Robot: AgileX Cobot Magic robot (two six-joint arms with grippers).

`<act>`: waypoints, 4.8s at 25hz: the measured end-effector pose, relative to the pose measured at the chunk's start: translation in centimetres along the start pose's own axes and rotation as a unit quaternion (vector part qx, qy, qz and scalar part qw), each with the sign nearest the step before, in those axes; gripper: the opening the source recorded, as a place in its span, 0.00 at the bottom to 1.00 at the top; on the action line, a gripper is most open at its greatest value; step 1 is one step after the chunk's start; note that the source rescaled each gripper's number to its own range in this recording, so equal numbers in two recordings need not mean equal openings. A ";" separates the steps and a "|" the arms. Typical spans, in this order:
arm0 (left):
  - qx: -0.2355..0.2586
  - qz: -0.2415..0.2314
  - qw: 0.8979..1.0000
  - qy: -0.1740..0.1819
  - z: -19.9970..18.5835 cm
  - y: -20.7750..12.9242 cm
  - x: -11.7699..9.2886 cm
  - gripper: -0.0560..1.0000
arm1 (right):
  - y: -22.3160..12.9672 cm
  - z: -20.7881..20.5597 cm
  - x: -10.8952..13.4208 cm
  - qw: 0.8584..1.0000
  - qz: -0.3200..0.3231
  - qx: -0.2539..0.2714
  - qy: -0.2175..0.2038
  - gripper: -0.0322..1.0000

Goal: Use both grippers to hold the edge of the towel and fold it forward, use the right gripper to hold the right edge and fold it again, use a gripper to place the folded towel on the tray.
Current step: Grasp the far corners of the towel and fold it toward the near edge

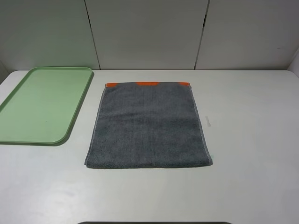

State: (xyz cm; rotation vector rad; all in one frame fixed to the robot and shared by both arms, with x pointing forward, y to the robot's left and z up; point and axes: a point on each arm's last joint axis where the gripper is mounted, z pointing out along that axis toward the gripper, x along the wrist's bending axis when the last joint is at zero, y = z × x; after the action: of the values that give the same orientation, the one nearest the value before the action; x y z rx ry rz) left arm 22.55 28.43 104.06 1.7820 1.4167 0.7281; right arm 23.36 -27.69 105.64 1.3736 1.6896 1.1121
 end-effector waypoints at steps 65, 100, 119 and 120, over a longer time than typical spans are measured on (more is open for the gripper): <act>0.040 0.005 0.999 -0.021 0.8 0.6 0.2 0.99 | 0.7 0.7 0.3 0.997 0.031 0.026 0.063 1.00; 0.253 0.502 0.818 -0.120 13.4 7.5 -1.5 0.99 | 4.9 16.3 -2.1 0.885 -0.303 0.266 0.235 1.00; 0.317 0.586 0.723 -0.181 23.9 4.3 -3.9 0.99 | 3.7 20.9 -2.5 0.873 -0.310 0.266 0.266 1.00; 0.315 0.594 0.717 -0.183 24.4 4.1 -3.9 0.99 | 3.5 21.1 -2.5 0.873 -0.307 0.269 0.267 1.00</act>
State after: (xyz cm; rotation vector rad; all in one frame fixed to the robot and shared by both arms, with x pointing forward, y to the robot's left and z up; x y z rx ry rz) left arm 43.34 19.31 93.55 3.1641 0.0183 0.3847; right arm 44.18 -25.78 100.37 0.7011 2.7428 0.6868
